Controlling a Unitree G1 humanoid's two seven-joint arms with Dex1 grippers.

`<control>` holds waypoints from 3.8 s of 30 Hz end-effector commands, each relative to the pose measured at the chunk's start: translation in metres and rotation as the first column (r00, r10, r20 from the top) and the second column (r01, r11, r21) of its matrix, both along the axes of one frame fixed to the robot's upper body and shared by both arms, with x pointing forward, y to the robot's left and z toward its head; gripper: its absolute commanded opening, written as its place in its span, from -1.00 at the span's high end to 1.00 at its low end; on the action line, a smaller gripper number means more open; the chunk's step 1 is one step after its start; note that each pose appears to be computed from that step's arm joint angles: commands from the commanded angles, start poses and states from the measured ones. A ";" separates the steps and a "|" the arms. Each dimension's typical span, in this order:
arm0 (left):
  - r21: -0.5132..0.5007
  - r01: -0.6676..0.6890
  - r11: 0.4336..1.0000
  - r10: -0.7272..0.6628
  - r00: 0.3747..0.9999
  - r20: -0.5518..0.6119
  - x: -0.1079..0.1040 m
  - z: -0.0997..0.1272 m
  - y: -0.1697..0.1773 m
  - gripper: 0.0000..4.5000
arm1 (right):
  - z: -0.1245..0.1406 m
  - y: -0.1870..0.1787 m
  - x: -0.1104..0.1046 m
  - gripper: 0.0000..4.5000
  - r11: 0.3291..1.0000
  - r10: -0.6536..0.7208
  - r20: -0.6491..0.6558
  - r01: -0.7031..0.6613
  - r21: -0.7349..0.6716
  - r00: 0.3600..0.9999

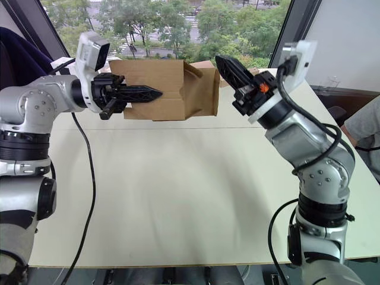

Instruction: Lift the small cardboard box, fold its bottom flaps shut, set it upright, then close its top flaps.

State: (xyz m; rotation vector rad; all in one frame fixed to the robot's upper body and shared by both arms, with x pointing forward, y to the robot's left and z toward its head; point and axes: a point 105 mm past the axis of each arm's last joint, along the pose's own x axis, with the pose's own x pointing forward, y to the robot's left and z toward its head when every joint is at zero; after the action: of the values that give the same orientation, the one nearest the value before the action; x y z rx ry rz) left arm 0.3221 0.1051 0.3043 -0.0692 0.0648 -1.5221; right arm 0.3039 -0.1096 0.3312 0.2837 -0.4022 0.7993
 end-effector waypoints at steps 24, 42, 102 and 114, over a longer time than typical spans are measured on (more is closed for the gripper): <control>0.012 0.068 0.998 -0.069 0.997 0.018 -0.014 0.004 -0.003 1.00 | -0.034 0.045 -0.016 0.99 0.980 0.143 -0.036 -0.146 -0.135 0.989; -0.003 0.047 0.999 -0.047 0.999 0.010 -0.009 0.004 0.002 1.00 | -0.061 0.004 -0.059 0.99 0.925 0.275 -0.171 -0.309 -0.220 0.946; -0.035 0.077 0.996 -0.077 0.997 -0.018 -0.025 0.007 -0.004 1.00 | -0.063 -0.061 0.024 0.99 0.939 -0.052 -0.080 0.022 -0.343 0.995; -0.028 0.064 0.998 -0.064 0.997 -0.031 -0.022 0.005 -0.005 1.00 | -0.062 -0.011 0.014 0.99 0.933 0.212 -0.065 -0.222 -0.285 0.975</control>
State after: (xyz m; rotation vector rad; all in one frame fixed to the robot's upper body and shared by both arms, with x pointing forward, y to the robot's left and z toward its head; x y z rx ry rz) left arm 0.3032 0.0970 0.2985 -0.1221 0.1126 -1.5816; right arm 0.3369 -0.1314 0.2463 0.0362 -0.1339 0.9598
